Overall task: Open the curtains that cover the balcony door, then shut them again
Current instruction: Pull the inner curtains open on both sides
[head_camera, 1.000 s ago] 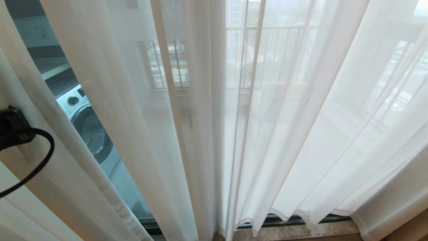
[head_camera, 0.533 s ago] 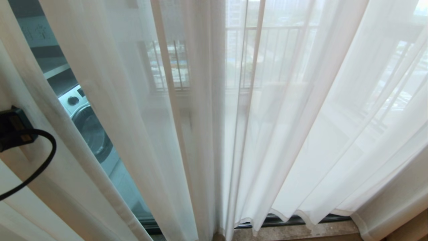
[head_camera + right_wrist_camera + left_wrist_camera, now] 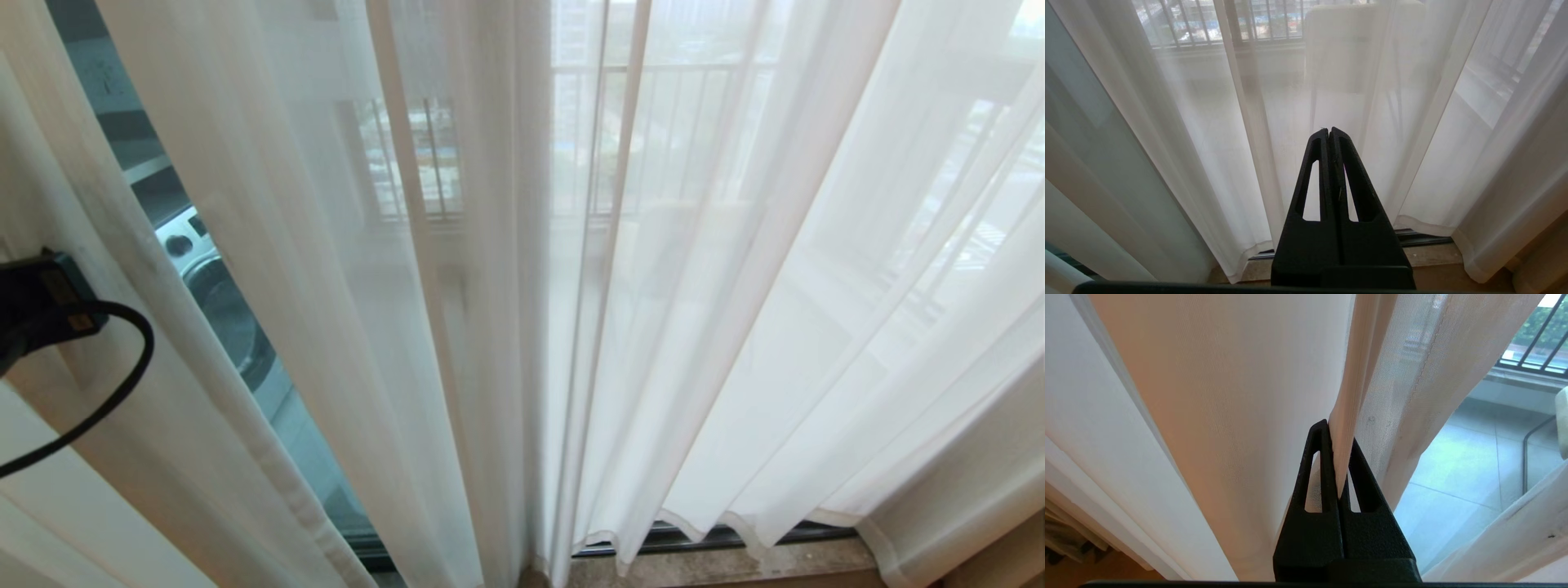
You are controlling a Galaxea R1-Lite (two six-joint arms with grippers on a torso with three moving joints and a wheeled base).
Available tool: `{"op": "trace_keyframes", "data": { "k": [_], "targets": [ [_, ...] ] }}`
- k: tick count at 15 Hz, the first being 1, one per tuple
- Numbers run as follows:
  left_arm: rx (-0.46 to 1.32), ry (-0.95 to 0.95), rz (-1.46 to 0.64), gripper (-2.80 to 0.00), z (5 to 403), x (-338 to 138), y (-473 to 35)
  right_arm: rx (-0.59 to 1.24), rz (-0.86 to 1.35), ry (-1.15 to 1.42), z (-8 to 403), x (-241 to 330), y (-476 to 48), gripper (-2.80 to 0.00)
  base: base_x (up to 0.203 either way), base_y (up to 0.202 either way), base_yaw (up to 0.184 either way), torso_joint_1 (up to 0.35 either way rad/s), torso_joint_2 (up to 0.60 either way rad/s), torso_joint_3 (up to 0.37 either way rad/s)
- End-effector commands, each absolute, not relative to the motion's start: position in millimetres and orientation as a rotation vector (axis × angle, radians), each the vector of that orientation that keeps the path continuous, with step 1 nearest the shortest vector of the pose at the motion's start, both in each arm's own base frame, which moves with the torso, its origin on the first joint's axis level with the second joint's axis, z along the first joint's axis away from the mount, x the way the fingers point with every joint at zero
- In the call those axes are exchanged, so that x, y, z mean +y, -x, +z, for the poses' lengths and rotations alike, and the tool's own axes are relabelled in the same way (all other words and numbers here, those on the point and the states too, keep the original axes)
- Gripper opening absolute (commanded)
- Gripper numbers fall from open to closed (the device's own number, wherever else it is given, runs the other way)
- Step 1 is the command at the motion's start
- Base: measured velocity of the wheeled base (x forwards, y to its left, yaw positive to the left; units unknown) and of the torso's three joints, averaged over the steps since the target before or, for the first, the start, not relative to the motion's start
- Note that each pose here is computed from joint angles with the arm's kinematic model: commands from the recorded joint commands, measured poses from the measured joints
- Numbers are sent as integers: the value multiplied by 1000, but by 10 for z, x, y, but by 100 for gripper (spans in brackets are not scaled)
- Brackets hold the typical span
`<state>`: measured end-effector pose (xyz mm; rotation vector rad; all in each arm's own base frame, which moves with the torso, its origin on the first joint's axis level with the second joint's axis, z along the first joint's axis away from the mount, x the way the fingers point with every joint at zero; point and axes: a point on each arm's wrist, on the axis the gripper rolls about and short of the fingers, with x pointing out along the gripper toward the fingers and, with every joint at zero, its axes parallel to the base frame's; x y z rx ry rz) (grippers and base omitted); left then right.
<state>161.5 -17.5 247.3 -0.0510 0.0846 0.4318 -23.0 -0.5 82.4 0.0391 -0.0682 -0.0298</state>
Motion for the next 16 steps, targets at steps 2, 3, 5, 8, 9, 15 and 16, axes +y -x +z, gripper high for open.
{"op": "trace_keyframes", "data": {
  "k": [2,3,5,8,9,15,16],
  "targets": [
    [86,51,435,-280,2486,-187,-1674,-70,-29,-39,825,-6,231,-280,0,0,0,0,0,0],
    [85,51,435,-280,2490,-188,-1679,-70,-30,-38,825,-5,231,-280,0,0,0,0,0,0],
    [81,53,435,-280,2508,-190,-1692,-70,-29,-39,825,-6,231,-280,0,0,0,0,0,0],
    [80,53,435,-280,2514,-191,-1696,-69,-31,-39,825,-5,231,-280,0,0,0,0,0,0],
    [80,53,435,-280,2514,-191,-1696,-70,-29,-39,825,-6,231,-280,0,0,0,0,0,0],
    [74,54,433,-280,2523,-189,-1672,-70,-29,-39,825,-6,231,-280,0,0,0,0,0,0],
    [73,55,435,-280,2525,-186,-1670,-70,-29,-39,825,-6,231,-280,0,0,0,0,0,0]
  ]
}}
